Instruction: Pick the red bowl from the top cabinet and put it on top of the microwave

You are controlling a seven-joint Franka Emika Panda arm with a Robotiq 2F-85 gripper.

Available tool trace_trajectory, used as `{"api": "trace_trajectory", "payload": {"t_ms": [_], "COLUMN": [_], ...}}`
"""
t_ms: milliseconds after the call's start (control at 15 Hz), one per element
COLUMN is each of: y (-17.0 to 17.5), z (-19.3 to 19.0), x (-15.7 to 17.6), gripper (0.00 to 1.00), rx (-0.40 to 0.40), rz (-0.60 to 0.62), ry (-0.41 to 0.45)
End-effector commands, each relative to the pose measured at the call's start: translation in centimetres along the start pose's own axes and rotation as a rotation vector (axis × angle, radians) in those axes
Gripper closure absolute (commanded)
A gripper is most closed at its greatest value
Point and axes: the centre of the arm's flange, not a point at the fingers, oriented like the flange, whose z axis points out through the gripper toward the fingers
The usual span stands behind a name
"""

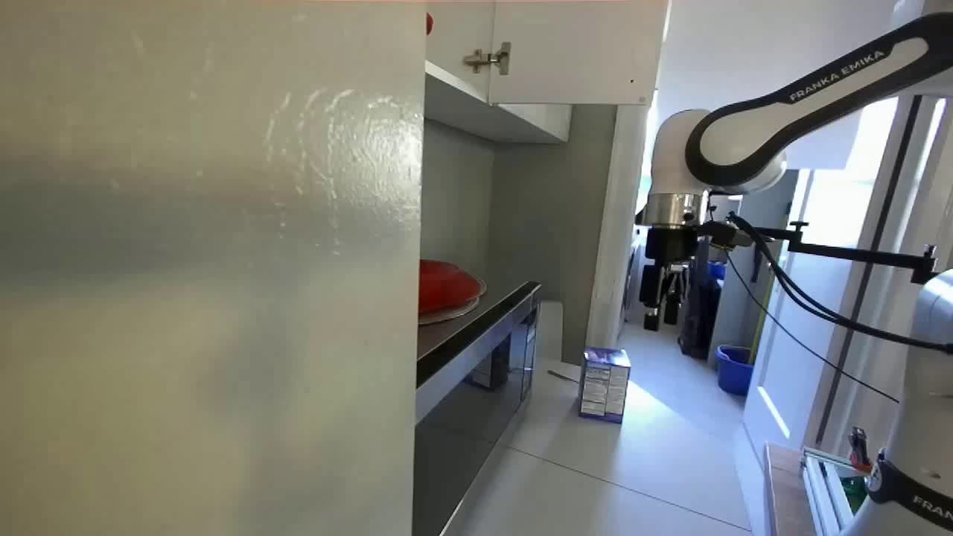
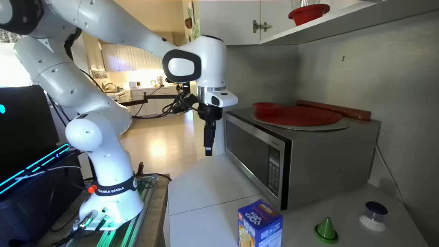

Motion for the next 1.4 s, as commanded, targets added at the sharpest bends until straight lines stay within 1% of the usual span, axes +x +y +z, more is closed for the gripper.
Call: {"api": "trace_trajectory", "payload": {"t_ms": [0,467,533,600,733,933,1000,1067,1267,1333], "y": [0.0,0.0,-0.9,-2.7,-5.3,-8.5,-9.3,-9.9,-12.0,-12.5], "z": [0.0,0.0,-0.3,-1.4,-3.4,-6.8,-8.6,-9.8,-15.3,-16.6], "x": [0.0,0.0,0.0,-0.4,-1.1,-1.9,-1.7,-1.6,0.5,0.9], "gripper": [0.0,0.0,0.0,0.0,0.0,0.0,0.0,0.0,0.0,0.0], "rx": [0.0,0.0,0.002,0.02,0.049,0.137,0.189,0.224,0.368,0.403], "rz": [0.0,0.0,-0.013,-0.035,-0.072,-0.11,-0.102,-0.098,-0.04,-0.03], "ry": [0.0,0.0,0.018,0.027,0.046,0.085,0.103,0.119,0.192,0.215]}}
